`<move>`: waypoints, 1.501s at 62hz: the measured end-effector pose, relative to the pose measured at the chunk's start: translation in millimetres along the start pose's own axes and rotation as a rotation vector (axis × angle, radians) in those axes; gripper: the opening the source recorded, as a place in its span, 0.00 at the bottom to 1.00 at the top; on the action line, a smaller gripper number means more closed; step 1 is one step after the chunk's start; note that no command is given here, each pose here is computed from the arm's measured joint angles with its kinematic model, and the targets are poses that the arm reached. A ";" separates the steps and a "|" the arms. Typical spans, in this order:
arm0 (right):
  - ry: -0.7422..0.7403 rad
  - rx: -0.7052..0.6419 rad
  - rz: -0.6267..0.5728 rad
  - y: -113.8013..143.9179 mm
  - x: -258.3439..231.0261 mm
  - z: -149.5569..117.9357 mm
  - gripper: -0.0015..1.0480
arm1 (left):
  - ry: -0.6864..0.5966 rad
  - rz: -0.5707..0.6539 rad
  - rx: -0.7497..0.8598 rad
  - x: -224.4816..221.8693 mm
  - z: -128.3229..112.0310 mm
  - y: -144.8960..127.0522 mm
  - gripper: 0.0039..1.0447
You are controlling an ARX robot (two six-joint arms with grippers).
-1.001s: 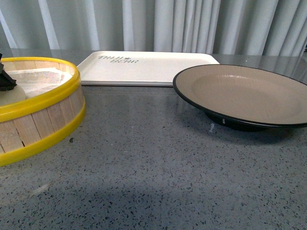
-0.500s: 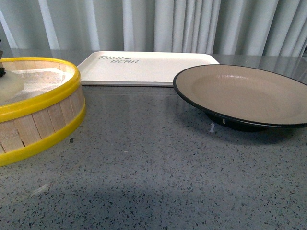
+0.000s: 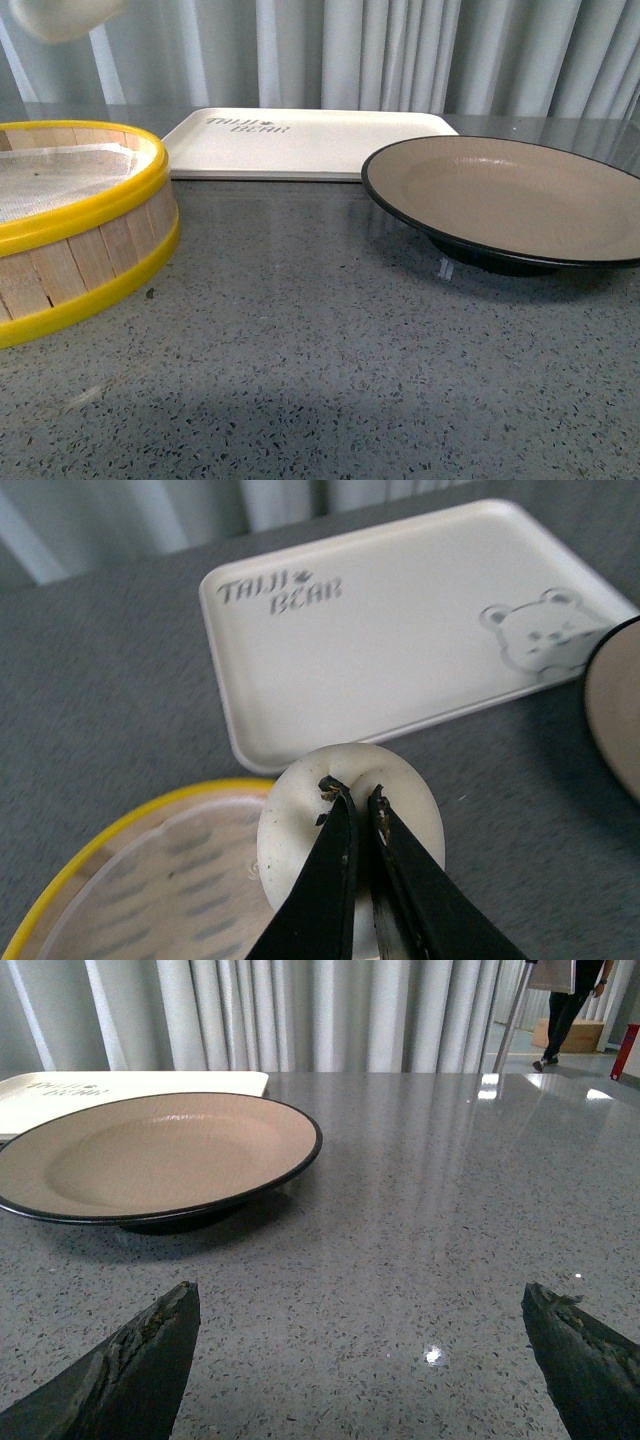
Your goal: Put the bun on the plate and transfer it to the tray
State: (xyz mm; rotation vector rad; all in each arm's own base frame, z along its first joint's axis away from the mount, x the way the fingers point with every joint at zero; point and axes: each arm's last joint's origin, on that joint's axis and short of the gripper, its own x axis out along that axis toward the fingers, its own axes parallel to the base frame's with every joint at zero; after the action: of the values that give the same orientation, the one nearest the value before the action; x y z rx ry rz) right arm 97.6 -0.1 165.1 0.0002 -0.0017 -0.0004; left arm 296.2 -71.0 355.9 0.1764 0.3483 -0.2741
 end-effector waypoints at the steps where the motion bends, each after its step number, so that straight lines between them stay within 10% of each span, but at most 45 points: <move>1: 0.000 0.000 0.000 0.0 0.0 0.0 0.92 | -0.005 -0.006 0.003 0.3 2.2 -2.6 0.03; 18: 0.000 0.000 0.000 0.0 0.0 0.0 0.92 | -0.048 -0.198 0.121 32.1 34.1 -97.4 0.03; 45: 0.000 0.000 0.000 0.0 0.0 0.0 0.92 | -0.001 -0.382 0.325 80.4 18.8 -223.9 0.03; 93: 0.000 0.000 0.000 0.0 0.0 0.0 0.92 | 0.109 -0.308 0.438 144.7 6.1 -230.1 0.03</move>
State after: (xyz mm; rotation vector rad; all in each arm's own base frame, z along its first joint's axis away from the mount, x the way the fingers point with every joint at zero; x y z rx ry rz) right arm 97.6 -0.1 165.1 0.0002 -0.0017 -0.0004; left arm 361.2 -324.3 281.3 0.5721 0.4212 -0.6466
